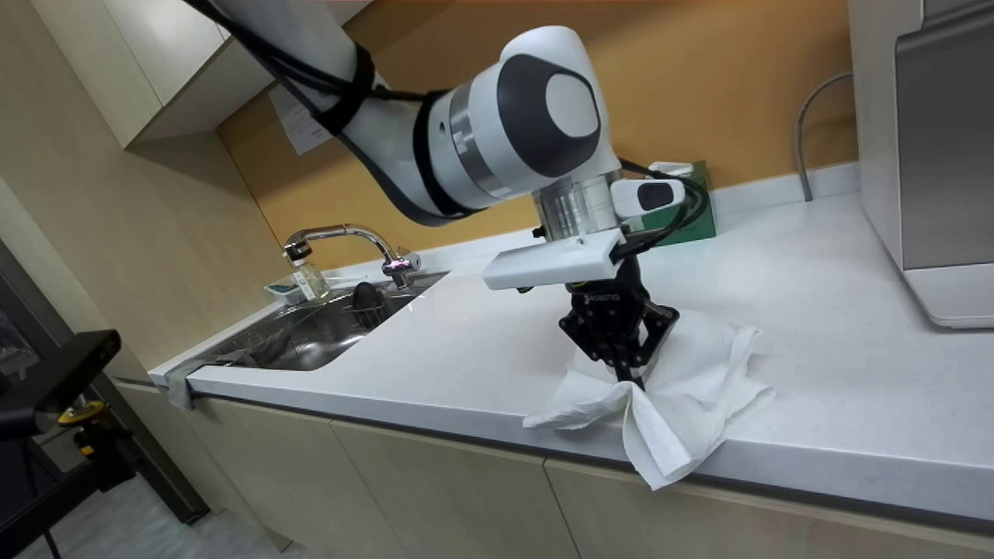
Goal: Wipe the kitchen counter with the white kitchen paper
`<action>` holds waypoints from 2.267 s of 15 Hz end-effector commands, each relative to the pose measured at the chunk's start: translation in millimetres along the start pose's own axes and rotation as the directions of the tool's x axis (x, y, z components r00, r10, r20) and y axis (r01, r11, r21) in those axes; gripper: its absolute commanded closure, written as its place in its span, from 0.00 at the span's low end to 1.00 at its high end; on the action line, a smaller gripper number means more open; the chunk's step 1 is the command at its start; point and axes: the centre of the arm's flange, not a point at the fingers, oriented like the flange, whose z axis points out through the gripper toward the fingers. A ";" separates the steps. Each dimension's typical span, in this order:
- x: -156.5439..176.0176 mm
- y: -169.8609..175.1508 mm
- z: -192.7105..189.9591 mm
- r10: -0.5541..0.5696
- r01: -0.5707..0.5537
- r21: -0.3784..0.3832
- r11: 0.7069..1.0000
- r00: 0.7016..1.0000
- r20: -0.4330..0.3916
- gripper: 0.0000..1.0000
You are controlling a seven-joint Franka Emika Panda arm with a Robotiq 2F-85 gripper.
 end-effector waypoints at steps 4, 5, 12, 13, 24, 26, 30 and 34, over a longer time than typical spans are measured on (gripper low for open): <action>69.3 -76.8 34.0 -0.059 0.059 0.004 0.998 0.998 -0.026 0.99; 79.6 -86.7 31.4 -0.058 0.059 0.012 0.998 0.997 -0.046 0.99; 154.8 -139.5 21.9 0.097 -0.093 0.026 0.995 0.976 -0.197 0.99; 166.0 -141.8 21.4 0.134 -0.130 0.031 0.991 0.966 -0.221 0.99; 224.3 -71.7 9.8 0.387 -0.414 0.044 0.909 0.802 -0.454 0.99; 213.5 -53.5 3.0 0.420 -0.446 0.042 0.894 0.802 -0.425 0.99; 184.5 -13.3 -7.0 0.462 -0.498 0.011 0.867 0.796 -0.392 0.99; 146.2 29.8 -6.4 0.484 -0.526 -0.044 0.849 0.809 -0.334 0.99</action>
